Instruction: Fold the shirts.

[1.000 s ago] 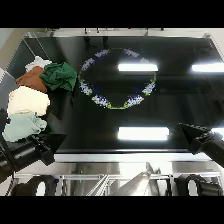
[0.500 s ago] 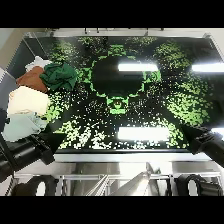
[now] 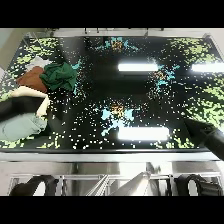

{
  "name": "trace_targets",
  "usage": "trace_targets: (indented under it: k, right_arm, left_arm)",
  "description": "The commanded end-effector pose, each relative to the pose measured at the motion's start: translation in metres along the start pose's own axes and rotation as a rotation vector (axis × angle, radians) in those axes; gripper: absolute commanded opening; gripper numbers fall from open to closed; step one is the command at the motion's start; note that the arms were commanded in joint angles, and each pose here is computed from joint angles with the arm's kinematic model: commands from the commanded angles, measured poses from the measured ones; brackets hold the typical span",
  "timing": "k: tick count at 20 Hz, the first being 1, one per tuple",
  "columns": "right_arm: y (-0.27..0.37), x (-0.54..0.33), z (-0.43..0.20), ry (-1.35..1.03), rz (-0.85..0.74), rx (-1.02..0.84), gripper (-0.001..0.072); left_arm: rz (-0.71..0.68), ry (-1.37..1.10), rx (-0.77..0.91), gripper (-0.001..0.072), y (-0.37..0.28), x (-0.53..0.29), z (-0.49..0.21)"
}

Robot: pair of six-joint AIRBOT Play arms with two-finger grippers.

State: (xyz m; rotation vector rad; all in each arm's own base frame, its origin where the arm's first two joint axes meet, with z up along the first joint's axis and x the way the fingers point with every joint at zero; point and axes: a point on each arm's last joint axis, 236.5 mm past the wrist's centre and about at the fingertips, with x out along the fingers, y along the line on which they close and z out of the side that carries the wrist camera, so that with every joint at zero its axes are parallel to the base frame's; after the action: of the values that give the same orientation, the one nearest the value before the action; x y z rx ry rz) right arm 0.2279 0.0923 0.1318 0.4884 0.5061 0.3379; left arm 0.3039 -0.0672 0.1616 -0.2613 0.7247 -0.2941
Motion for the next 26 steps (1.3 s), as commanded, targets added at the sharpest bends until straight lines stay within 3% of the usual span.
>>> trace_targets:
  k: [1, 2, 3, 9, 17, 18, 19, 20, 21, 23, 26]
  right_arm:
    - [-0.021, 0.020, -0.003, 0.059, -0.037, 0.081, 0.0177]
    - [-0.029, 0.029, -0.009, 0.101, -0.050, 0.112, 0.0388]
    - [-0.038, 0.038, -0.016, 0.146, -0.064, 0.147, 0.0450]
    - [-0.084, 0.077, -0.049, 0.317, -0.142, 0.276, 0.0457]
    - [-0.100, 0.088, -0.060, 0.357, -0.169, 0.288, 0.0457]
    - [-0.102, 0.089, -0.057, 0.345, -0.174, 0.286, 0.0457]
    - [-0.103, 0.090, -0.055, 0.333, -0.179, 0.284, 0.0457]
    - [-0.105, 0.090, -0.052, 0.323, -0.183, 0.283, 0.0457]
    - [-0.105, 0.091, -0.051, 0.318, -0.185, 0.282, 0.0457]
    - [-0.106, 0.091, -0.051, 0.316, -0.187, 0.279, 0.0456]
    - [-0.114, 0.093, -0.038, 0.262, -0.206, 0.227, 0.0456]
  left_arm:
    - [0.082, 0.182, -0.020, 0.0705, 0.050, 0.069, 0.045]
    - [0.083, 0.217, -0.032, 0.0705, 0.062, 0.097, 0.056]
    - [0.087, 0.244, -0.033, 0.0705, 0.076, 0.124, 0.065]
    - [0.200, 0.436, 0.006, 0.0705, 0.176, 0.269, 0.047]
    - [0.246, 0.269, 0.014, 0.0702, 0.225, 0.357, 0.056]
    - [0.247, 0.280, 0.008, 0.0659, 0.227, 0.359, 0.049]
    - [0.242, 0.293, 0.002, 0.0469, 0.225, 0.360, 0.043]
    - [0.216, 0.315, -0.006, 0.0072, 0.214, 0.360, 0.041]
    - [0.185, 0.333, -0.007, 0.0023, 0.199, 0.358, 0.044]
    - [0.062, 0.330, 0.012, 0.0025, 0.148, 0.347, 0.063]
    - [-0.341, 0.259, 0.044, 0.0025, 0.007, 0.292, 0.103]
